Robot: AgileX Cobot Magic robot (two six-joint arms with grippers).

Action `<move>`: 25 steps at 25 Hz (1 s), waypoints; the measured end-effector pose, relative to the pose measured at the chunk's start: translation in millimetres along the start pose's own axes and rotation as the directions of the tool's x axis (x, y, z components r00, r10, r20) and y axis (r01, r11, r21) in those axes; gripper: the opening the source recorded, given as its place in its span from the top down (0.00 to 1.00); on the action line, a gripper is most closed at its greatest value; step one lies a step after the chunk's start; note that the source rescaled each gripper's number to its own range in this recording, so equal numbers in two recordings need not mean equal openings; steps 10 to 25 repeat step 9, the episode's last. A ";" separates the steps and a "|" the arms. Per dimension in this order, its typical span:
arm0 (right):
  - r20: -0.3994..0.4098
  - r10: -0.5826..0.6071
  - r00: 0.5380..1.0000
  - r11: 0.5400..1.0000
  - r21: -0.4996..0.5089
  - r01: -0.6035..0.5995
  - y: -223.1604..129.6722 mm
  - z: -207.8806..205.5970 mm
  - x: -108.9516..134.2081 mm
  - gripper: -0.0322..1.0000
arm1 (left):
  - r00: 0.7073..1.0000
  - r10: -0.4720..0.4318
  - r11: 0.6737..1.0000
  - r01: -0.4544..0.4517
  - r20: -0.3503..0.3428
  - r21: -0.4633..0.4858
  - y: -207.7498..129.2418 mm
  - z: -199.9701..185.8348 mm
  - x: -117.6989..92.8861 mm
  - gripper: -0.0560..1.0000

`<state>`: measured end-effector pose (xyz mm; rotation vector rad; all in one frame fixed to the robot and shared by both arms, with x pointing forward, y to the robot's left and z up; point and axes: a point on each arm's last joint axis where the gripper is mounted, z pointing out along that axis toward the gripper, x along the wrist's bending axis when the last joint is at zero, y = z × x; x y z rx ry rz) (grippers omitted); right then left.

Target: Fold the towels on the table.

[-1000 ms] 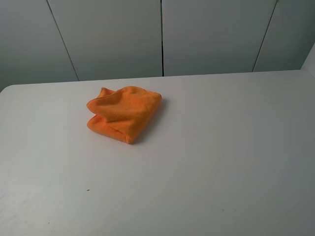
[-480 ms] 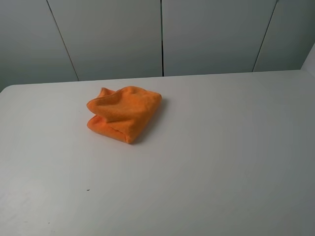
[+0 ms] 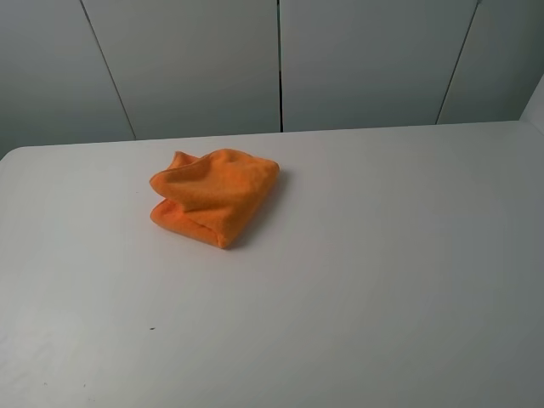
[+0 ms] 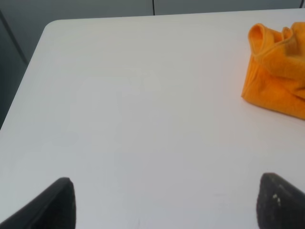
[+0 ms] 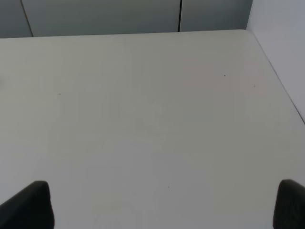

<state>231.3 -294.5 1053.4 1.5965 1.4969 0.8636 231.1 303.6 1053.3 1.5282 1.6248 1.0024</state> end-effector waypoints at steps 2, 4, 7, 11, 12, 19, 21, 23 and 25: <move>0.000 0.000 1.000 1.000 0.000 0.000 0.0 0.0 0.0 0.00 | 1.000 0.000 1.000 0.000 0.000 0.000 0.0 0.0 0.0 0.02; 0.000 0.000 1.000 1.000 0.000 0.000 0.0 0.0 0.0 0.00 | 1.000 0.000 1.000 0.000 0.000 0.000 0.0 0.0 0.0 0.02; 0.000 0.000 1.000 1.000 0.000 0.000 0.0 0.0 0.0 0.00 | 1.000 0.000 1.000 0.000 0.000 0.000 0.0 0.0 0.0 0.02; 0.000 0.000 1.000 1.000 0.000 0.000 0.0 0.0 0.0 0.00 | 1.000 0.000 1.000 0.000 0.000 0.000 0.0 0.0 0.0 0.02; 0.000 0.000 1.000 1.000 0.000 0.000 0.0 0.0 0.0 0.00 | 1.000 0.000 1.000 0.000 0.000 0.000 0.0 0.0 0.0 0.02; 0.000 0.000 1.000 1.000 0.000 0.000 0.0 0.0 0.0 0.00 | 1.000 0.000 1.000 0.000 0.000 0.000 0.0 0.0 0.0 0.02; 0.000 0.000 1.000 1.000 0.000 0.000 0.0 0.0 0.0 0.00 | 1.000 0.000 1.000 0.000 0.000 0.000 0.0 0.0 0.0 0.02; 0.000 0.000 1.000 1.000 0.000 0.000 0.0 0.0 0.0 0.00 | 1.000 0.000 1.000 0.000 0.000 0.000 0.0 0.0 0.0 0.02; 0.000 0.000 1.000 1.000 0.000 0.000 0.0 0.0 0.0 0.00 | 1.000 0.000 1.000 0.000 0.000 0.000 0.0 0.0 0.0 0.02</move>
